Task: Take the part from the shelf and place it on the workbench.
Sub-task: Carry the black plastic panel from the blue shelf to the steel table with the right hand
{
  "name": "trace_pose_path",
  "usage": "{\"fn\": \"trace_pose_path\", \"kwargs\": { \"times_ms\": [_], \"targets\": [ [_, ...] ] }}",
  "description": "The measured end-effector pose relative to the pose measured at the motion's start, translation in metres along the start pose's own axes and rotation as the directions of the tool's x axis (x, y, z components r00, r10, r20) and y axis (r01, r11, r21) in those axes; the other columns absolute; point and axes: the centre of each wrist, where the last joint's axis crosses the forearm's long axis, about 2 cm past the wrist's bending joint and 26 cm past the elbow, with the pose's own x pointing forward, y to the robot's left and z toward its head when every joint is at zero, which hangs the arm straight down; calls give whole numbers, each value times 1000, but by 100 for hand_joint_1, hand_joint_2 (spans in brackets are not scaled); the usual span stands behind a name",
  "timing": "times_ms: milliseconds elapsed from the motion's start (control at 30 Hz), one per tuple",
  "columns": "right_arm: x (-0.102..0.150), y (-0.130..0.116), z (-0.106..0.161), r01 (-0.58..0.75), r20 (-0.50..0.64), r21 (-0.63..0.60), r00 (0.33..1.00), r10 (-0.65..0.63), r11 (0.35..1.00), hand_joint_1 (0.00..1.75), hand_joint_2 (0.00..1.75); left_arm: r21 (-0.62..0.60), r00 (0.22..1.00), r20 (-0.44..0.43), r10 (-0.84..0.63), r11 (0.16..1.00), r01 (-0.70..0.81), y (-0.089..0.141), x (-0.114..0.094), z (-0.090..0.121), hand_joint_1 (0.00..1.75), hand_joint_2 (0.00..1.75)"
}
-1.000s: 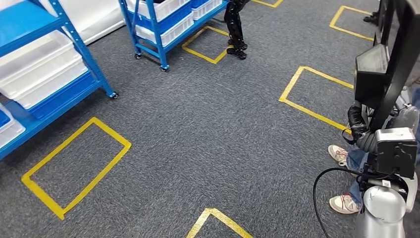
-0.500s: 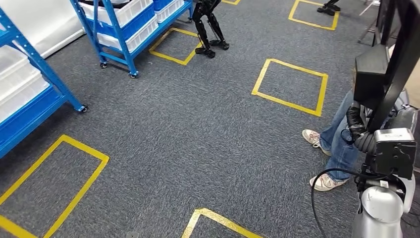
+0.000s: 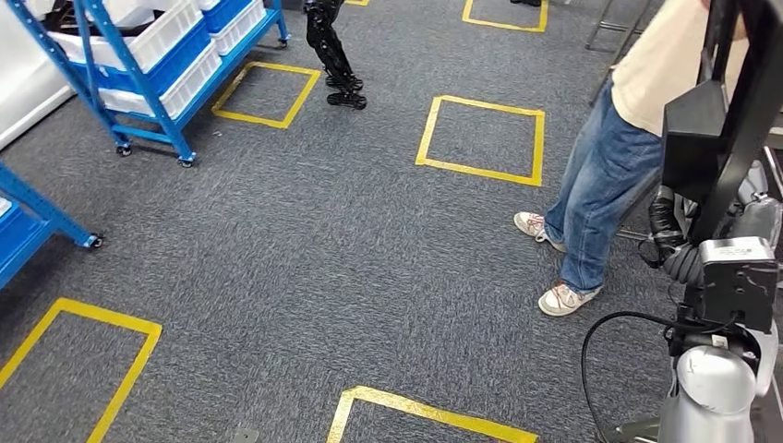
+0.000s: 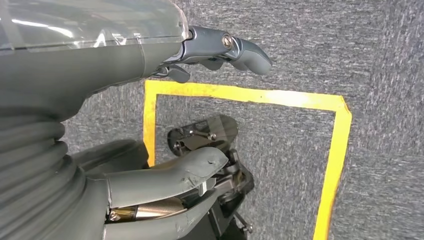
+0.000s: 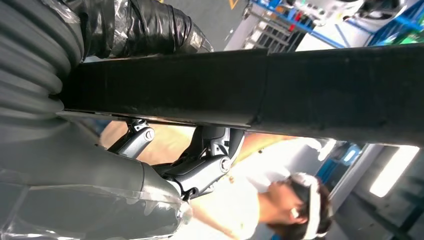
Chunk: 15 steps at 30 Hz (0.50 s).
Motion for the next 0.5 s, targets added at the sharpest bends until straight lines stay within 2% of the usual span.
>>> {"fn": "trace_pose_path", "kwargs": {
  "times_ms": [500],
  "targets": [
    [0,1,0,-2,-1,2,1000,2,1000,175,175,2,1000,-4,6,1000,-6,1,-2,1,0,175]
  ]
}}
